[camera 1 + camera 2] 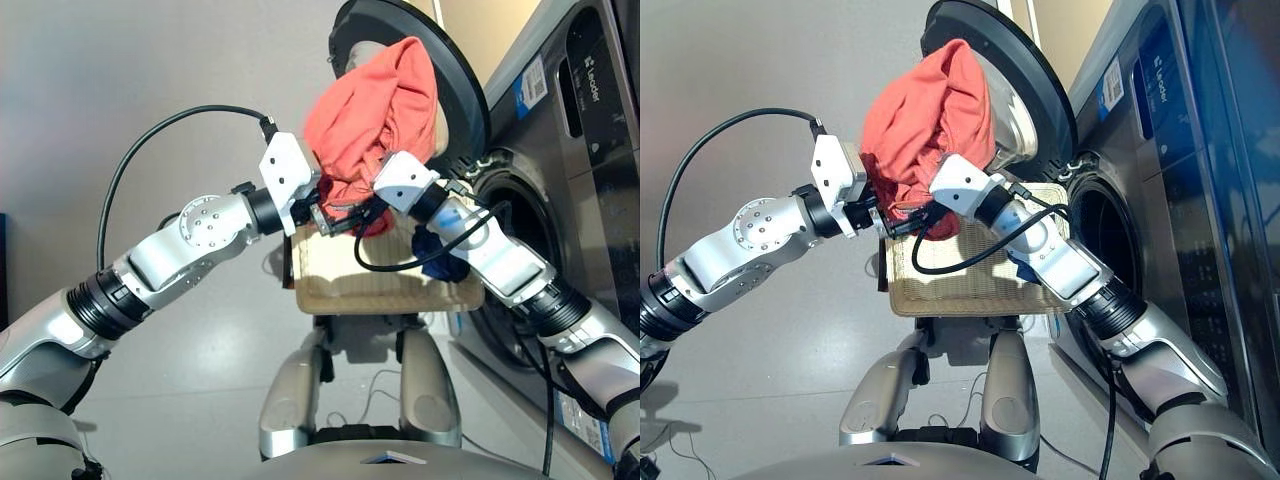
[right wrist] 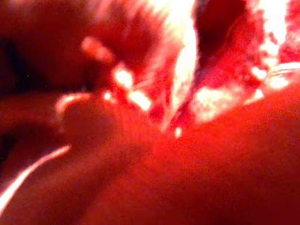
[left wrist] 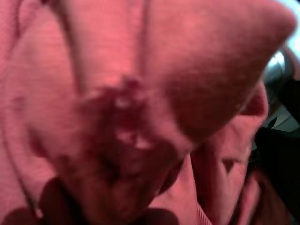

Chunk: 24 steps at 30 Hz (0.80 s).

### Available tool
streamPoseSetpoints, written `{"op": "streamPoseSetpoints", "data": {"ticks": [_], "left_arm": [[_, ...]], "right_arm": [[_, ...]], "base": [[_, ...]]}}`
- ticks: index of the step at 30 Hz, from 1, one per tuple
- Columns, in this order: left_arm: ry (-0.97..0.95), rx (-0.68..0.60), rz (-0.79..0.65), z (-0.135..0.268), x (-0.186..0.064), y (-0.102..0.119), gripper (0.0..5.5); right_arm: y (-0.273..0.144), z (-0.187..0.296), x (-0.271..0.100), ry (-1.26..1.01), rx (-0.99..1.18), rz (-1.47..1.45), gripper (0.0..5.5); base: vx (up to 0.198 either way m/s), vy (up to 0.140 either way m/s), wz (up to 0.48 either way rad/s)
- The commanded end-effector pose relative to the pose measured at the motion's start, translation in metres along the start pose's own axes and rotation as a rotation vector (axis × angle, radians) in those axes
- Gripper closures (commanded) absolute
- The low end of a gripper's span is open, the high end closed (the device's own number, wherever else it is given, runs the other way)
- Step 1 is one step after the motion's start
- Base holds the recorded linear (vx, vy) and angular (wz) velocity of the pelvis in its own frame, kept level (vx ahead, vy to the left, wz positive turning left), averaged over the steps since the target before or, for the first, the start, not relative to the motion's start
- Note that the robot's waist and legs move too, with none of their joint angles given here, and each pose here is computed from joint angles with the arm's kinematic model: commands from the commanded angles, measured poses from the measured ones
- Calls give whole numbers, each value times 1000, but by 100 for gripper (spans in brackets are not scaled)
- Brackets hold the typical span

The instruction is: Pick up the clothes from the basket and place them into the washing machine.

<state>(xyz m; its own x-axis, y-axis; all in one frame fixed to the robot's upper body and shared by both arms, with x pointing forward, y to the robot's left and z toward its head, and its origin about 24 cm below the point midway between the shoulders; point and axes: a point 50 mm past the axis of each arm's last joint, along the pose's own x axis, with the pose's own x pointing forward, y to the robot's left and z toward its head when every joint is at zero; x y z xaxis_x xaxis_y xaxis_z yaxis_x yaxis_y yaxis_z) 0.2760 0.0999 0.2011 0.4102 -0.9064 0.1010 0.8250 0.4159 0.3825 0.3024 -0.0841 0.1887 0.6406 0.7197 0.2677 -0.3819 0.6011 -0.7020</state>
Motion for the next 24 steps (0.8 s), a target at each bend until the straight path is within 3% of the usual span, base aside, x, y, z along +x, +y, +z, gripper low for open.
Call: {"op": "streamPoseSetpoints", "data": {"ticks": [1, 14, 24], "left_arm": [[-61, -39, -46, -3, -2, -20, 0], [-104, -44, 12, -4, -8, -19, 0], [-223, -47, 134, -5, -10, -19, 0]], "right_arm": [[-3, 52, 12, -318, 35, -119, 550], [-4, 32, 5, -271, 77, -284, 550], [-1, -33, -13, -19, 128, -525, 550]], "base": [[0, 0, 0], [0, 0, 0], [0, 0, 0]]}}
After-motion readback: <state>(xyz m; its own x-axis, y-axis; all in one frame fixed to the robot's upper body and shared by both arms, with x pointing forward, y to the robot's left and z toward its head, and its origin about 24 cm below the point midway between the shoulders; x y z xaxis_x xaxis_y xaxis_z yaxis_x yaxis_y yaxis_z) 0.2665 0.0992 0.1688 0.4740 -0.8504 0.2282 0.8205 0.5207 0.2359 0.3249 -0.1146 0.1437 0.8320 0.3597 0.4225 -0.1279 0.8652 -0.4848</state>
